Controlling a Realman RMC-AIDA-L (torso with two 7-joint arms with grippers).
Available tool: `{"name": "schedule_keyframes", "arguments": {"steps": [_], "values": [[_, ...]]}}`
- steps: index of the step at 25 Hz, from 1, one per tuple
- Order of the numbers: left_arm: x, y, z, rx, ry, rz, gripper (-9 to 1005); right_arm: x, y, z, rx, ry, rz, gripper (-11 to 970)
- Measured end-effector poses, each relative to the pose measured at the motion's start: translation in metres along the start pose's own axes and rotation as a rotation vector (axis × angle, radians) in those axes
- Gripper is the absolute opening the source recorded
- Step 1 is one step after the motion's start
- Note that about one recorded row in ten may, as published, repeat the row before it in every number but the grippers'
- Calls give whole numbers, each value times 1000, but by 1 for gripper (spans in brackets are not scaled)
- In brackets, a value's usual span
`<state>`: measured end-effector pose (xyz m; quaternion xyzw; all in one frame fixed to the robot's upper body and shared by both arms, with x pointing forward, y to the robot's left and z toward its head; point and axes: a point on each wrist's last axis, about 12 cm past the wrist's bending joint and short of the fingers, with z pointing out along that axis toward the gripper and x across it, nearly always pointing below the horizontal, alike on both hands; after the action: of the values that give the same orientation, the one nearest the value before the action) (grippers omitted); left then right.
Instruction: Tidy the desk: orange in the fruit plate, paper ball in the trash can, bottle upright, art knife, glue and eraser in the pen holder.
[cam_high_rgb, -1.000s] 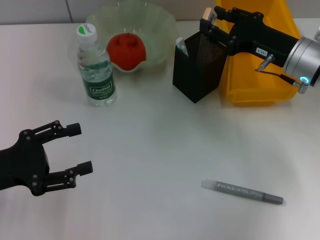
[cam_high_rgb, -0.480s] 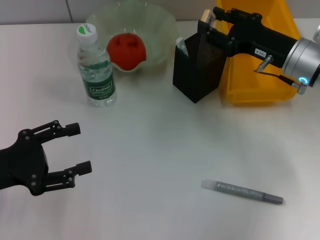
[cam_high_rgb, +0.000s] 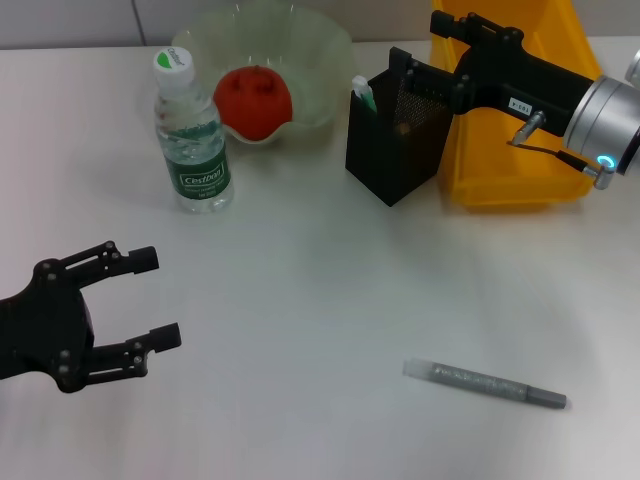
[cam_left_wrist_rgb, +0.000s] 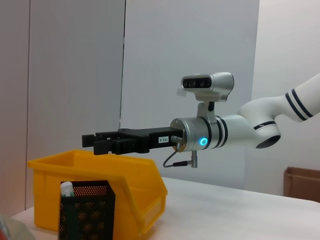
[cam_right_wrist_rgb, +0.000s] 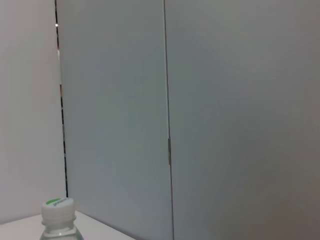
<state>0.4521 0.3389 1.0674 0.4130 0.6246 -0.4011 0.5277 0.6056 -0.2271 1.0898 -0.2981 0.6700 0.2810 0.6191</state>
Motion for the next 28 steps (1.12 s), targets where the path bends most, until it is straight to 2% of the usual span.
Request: {"name": "schedule_keyframes", "arguments": {"steps": [18, 23, 28], "values": [[0, 0, -1, 0, 0, -1, 827, -1, 2, -1, -15, -20, 25, 751], [0, 0, 0, 5, 0, 0, 827, -7, 11, -9, -118, -67, 60, 750], [-1, 0, 2, 14, -1, 3, 827, -10, 26, -19, -323, -44, 48, 750]]}}
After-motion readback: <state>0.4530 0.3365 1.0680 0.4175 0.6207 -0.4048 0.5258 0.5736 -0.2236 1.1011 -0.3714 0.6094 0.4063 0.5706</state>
